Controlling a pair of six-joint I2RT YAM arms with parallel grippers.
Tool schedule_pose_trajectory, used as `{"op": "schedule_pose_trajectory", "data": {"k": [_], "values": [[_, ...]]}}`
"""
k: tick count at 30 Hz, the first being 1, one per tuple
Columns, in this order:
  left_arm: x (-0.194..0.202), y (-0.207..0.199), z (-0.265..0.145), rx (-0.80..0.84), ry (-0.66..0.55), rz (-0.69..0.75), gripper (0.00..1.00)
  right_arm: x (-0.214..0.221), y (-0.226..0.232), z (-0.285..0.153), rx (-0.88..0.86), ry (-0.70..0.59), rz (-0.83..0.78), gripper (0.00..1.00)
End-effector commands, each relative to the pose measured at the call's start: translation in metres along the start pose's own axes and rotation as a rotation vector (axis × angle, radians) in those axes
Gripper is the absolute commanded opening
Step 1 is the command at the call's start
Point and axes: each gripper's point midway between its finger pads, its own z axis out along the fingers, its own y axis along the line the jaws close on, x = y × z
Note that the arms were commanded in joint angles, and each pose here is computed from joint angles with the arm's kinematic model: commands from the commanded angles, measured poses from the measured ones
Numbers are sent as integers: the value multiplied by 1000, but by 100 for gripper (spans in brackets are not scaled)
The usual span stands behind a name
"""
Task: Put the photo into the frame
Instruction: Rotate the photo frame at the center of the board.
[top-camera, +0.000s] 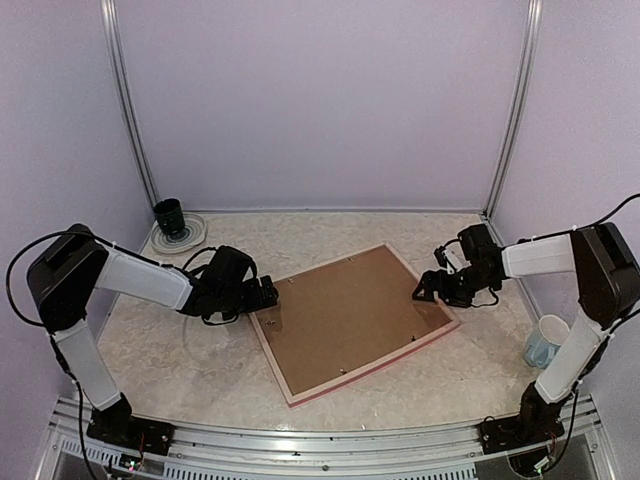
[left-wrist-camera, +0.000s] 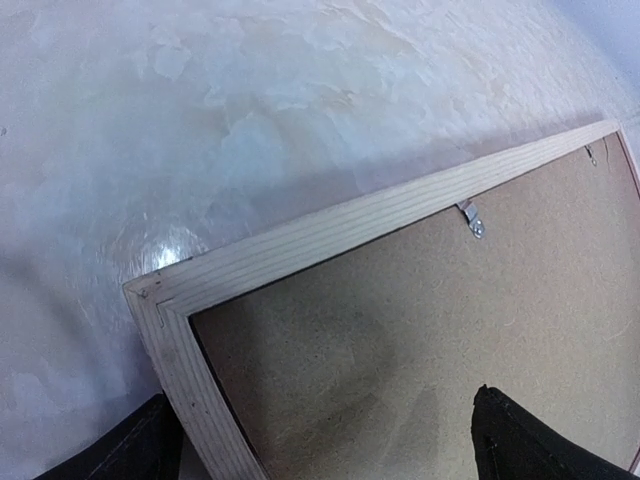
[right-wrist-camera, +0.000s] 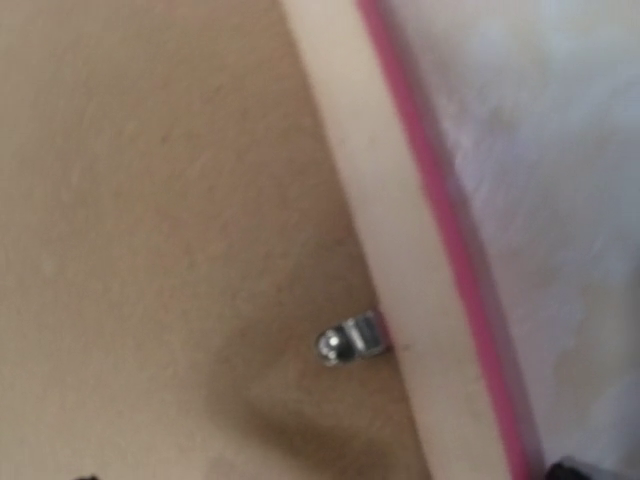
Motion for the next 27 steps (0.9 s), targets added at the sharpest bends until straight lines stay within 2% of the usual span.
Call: {"op": "schedule_pose_trajectory", "data": {"k": [1,9,19,23,27], "values": [[-9,-28,18,128,52,11,99,21,32,-5,-98,49,-29,96],[-52,-54,52,194,66,29,99,28,45,-14,-130,38,-32,96],[-85,-65,92,242,80,4,99,46,57,-15,-150,60,-42,96],[-95,-55,88,187,54,8,99,46,60,-21,-138,48,-52,96],[-94,-36,66,129,29,5,99,41,54,-27,-93,19,-58,96]]}}
